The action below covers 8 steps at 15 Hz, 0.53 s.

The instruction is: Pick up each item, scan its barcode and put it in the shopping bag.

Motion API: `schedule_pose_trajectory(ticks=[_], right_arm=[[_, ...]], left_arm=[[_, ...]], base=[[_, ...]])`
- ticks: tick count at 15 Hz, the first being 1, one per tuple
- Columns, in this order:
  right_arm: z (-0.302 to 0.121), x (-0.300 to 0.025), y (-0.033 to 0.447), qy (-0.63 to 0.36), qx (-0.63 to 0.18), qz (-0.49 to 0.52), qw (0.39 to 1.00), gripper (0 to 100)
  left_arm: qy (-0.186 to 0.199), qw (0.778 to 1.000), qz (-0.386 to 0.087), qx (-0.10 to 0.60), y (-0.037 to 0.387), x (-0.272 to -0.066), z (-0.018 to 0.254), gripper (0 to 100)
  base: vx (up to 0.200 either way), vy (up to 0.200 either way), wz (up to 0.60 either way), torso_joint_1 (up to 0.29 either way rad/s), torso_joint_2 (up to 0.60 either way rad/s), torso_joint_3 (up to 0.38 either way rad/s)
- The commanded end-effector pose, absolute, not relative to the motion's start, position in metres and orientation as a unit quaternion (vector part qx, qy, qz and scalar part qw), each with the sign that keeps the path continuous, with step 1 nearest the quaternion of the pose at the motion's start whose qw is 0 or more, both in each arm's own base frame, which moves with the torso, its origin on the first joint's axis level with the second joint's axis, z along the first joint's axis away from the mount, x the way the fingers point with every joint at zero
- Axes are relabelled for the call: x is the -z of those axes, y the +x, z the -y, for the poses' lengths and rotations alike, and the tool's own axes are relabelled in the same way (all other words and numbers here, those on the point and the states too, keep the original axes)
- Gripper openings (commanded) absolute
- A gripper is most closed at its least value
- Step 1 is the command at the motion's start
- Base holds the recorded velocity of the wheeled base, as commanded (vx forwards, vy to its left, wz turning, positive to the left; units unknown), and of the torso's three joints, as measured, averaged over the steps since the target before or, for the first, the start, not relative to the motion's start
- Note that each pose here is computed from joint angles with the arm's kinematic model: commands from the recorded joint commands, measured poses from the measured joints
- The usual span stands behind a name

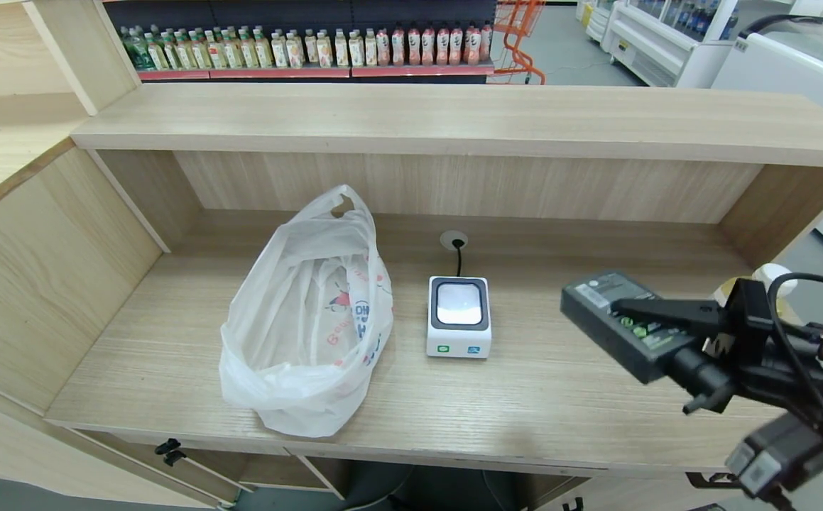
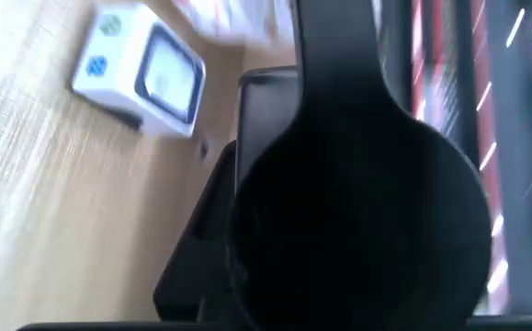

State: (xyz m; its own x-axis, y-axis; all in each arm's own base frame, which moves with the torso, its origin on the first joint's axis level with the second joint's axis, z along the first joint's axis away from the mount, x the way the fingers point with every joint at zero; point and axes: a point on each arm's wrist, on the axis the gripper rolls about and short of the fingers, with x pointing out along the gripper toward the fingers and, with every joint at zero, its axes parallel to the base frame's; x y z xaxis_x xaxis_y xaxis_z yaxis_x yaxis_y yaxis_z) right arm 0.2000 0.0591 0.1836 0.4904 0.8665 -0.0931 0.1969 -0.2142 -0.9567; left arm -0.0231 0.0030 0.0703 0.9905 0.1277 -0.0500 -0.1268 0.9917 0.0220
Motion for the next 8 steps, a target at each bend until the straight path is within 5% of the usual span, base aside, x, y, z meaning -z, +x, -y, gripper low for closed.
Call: schedule_pose_trajectory(ticks=[1, 4, 8], right_arm=[[-0.074, -0.17, 0.198, -0.686, -0.375, 0.484, 0.394, 0], [-0.093, -0.167, 0.191, -0.673, -0.36, 0.57, 0.305, 0], [-0.105, -0.163, 0.189, -0.666, -0.352, 0.6, 0.269, 0]], left_arm=[[0.009, 0.998, -0.026, -0.064, -0.023, -0.07, -0.003, 100], [0.009, 0.998, -0.026, -0.064, -0.023, -0.07, -0.003, 100], [0.009, 0.998, -0.026, -0.065, -0.023, -0.07, -0.003, 100]], base=[[0.0, 0.0, 0.0, 0.0, 0.0, 0.0], [0.0, 0.0, 0.0, 0.0, 0.0, 0.0], [0.0, 0.0, 0.0, 0.0, 0.0, 0.0]])
